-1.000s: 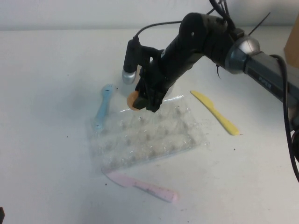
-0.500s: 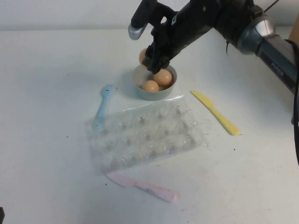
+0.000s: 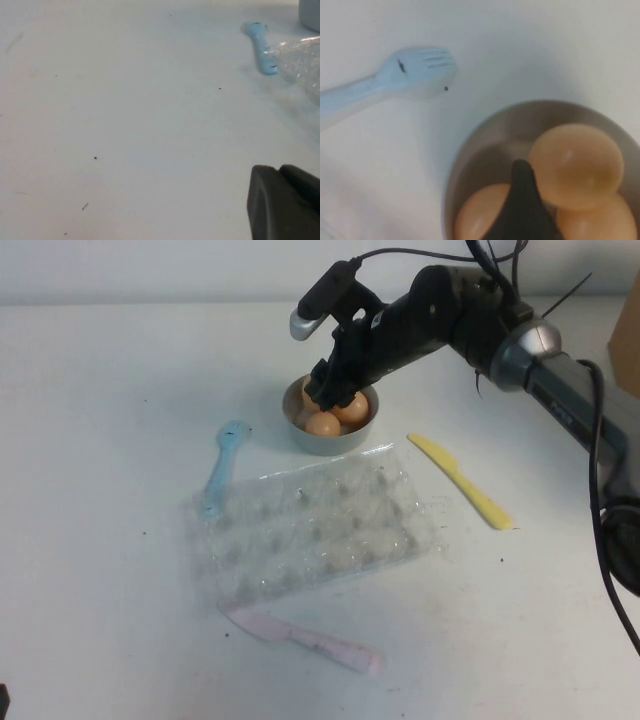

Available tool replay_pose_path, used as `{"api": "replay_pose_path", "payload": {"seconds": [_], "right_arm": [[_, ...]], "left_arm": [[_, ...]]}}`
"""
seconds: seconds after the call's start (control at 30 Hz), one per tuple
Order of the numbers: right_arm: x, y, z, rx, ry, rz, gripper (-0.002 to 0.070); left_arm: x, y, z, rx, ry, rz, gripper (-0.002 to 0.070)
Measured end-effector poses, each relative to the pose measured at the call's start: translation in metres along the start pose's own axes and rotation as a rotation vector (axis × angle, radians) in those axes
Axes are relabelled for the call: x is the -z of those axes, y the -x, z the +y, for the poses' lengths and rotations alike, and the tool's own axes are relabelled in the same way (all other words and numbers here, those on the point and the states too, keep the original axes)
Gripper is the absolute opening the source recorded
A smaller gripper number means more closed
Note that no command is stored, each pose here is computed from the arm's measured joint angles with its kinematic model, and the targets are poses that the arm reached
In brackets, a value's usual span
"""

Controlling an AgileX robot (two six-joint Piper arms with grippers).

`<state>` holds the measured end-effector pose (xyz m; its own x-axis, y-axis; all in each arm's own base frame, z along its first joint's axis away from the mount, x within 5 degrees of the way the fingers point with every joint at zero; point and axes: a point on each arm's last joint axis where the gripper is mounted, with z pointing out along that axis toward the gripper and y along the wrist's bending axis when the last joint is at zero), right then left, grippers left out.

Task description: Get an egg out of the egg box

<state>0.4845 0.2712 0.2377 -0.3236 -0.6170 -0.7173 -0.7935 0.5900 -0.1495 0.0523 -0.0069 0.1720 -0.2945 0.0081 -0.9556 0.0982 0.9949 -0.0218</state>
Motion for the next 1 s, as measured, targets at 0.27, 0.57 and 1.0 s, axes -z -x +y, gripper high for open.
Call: {"api": "replay_pose_path", "payload": {"seconds": [0.27,0.57,1.0], "right_arm": [[0.006,-0.002,0.004,0.007,0.045,0.06,0.0487],[0.094,0.024,0.003,-0.121,0.104,0.15,0.0092],[0.221,0.068,0.044,-0.121,0.326,-0.121,-0.0014]], "left_arm": [[0.0,0.0,0.0,0.0,0.0,0.0,-0.0005],[0.0,0.0,0.0,0.0,0.0,0.0,-0.0005],[0.0,0.0,0.0,0.0,0.0,0.0,-0.0005]]}}
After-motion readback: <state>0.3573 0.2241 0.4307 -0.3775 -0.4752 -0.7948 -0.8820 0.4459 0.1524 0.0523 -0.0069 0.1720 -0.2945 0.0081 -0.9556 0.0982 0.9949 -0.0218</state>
